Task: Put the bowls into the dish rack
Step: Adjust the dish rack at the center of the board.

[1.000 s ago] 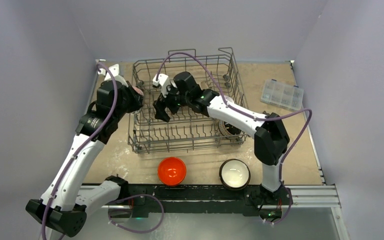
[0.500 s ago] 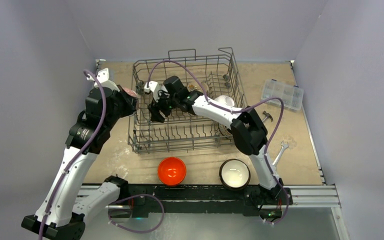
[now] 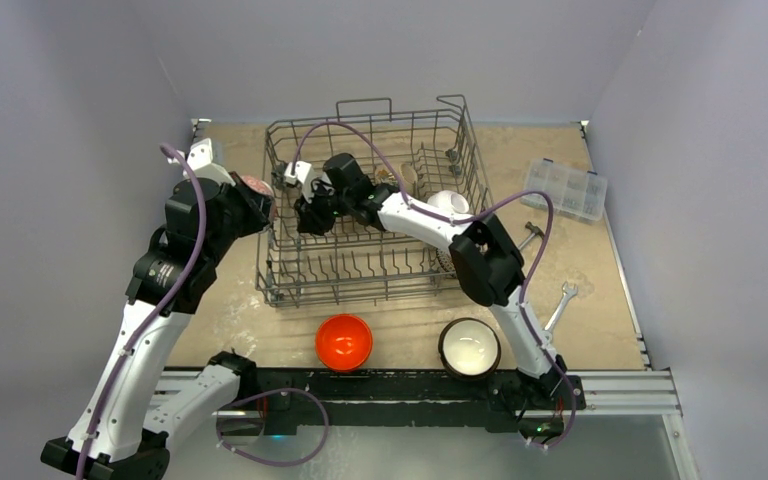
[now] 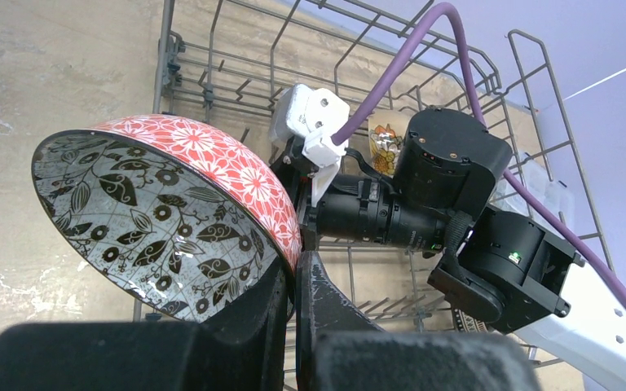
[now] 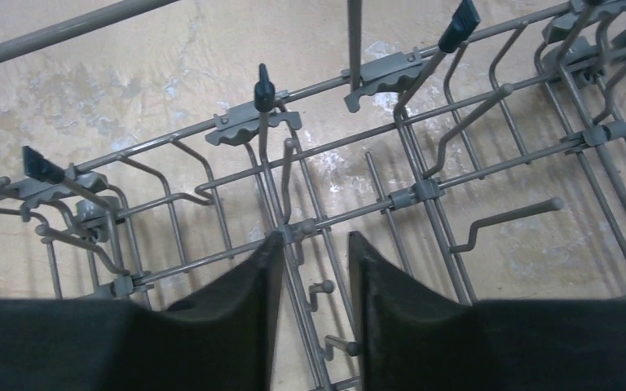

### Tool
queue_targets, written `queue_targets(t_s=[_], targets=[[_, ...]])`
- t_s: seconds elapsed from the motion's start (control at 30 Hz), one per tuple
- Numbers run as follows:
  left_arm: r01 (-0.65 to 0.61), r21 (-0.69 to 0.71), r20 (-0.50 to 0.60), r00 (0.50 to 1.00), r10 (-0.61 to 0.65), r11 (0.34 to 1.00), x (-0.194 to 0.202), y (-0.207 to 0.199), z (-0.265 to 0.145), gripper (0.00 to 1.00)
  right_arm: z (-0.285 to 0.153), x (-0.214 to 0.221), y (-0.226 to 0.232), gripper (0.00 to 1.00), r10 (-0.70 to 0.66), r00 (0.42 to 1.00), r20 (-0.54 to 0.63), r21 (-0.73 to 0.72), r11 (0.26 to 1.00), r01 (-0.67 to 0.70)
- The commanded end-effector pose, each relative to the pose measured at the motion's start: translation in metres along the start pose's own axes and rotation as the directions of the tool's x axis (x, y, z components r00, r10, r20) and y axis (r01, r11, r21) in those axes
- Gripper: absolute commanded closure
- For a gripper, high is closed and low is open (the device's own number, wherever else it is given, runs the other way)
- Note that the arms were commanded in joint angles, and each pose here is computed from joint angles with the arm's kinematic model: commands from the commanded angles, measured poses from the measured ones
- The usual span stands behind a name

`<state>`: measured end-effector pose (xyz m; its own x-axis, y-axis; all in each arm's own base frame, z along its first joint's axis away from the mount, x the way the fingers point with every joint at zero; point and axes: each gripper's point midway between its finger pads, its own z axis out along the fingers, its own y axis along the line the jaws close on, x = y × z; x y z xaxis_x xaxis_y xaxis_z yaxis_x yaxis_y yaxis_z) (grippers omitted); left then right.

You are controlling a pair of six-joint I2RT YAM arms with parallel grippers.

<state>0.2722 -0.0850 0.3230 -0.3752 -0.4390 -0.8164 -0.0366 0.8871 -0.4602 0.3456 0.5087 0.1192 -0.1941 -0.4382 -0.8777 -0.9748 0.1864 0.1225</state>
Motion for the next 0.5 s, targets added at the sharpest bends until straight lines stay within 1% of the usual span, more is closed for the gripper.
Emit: queue_targets(t_s=[0.0,0.1,0.17,0.47], targets=[[0.024,0.052,0.092,0.995,-0.029,0.998,-0.026,-0.013,-0.007,1.0,0.005,-0.008,0.014,0.72,-0.025,0.999,0.02,-0.007,1.0,0.025],[0.025,0.051,0.092,0.995,-0.029,0.998,-0.026,-0.013,-0.007,1.0,0.001,-0.009,0.012,0.91,-0.064,0.997,0.03,0.05,0.997,0.063],[0.025,0.048,0.09,0.996,-0.029,0.999,-0.025,-0.012,-0.006,1.0,-0.003,-0.009,0.012,1.0,-0.085,0.996,0.029,0.082,0.993,0.083],[0.02,0.003,0.086,0.996,-0.02,1.0,-0.023,-0.003,-0.004,1.0,-0.018,-0.005,0.028,1.0,-0.16,0.986,0.04,0.187,0.971,0.15]])
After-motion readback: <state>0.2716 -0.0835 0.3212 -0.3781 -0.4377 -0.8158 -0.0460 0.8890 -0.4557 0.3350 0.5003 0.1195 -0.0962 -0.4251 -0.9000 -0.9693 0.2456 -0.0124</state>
